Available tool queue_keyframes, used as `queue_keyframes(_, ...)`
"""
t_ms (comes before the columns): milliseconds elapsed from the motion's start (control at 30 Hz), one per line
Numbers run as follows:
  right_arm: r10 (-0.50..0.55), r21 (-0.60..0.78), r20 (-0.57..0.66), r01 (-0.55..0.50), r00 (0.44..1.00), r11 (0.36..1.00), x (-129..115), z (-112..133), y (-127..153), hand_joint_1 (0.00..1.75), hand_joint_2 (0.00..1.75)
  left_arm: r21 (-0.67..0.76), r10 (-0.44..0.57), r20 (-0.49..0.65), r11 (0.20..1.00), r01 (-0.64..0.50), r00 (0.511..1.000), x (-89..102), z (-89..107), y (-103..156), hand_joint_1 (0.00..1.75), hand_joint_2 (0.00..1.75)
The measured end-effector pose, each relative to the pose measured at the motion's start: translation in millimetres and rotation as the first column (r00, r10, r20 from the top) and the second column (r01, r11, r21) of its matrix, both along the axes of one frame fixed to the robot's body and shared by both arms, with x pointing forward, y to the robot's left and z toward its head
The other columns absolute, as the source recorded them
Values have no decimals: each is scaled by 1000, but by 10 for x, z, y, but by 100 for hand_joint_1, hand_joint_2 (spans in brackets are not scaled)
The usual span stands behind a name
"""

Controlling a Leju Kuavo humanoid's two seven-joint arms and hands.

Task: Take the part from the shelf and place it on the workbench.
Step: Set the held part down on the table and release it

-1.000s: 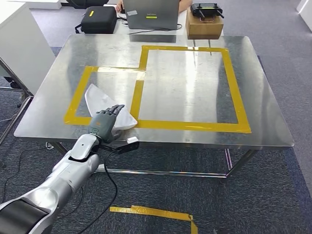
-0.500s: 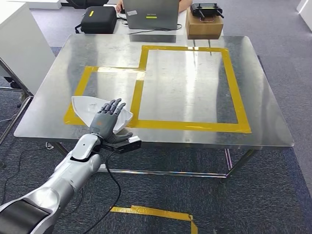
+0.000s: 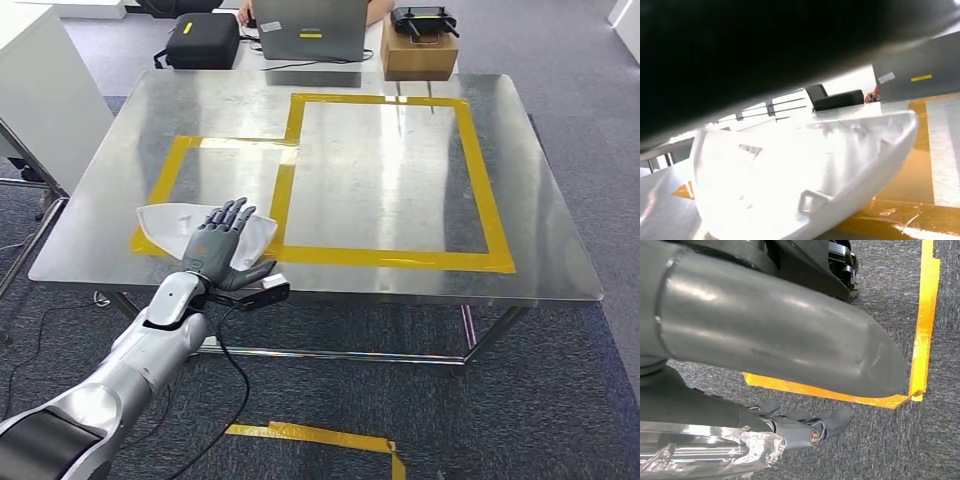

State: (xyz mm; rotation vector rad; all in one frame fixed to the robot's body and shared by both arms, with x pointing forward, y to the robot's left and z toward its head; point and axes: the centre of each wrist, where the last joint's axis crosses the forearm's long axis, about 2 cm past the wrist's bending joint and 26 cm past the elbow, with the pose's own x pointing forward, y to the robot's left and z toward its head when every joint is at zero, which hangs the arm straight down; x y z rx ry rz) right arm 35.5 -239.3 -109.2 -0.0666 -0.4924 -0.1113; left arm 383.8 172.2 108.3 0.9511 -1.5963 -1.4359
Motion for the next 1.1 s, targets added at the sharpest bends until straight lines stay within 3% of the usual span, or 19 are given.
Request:
queue_keyframes(200,-1,-1,-3,1,1000,1000,0,0,0,0,0,-20,3,9,1000,-3,1000,7,18,0,0,0)
queue_keyframes(333,-6,-6,-8,6,1000,1000,0,0,-1,0,0,-107,11,42,994,-6,999,37,95,6,0,0)
queue_keyframes(533,-23,-21,-12,23,1000,1000,-5,0,-3,0,0,-366,56,119,930,-9,991,166,463,77,0,0)
queue_keyframes(800,-37,-32,-17,36,999,999,-12,-1,-4,0,0,-518,116,252,855,33,961,211,843,260,0,0)
queue_keyframes(1100,-40,-43,-24,39,999,998,-18,-1,-6,0,0,-595,204,310,804,21,929,142,984,634,0,0)
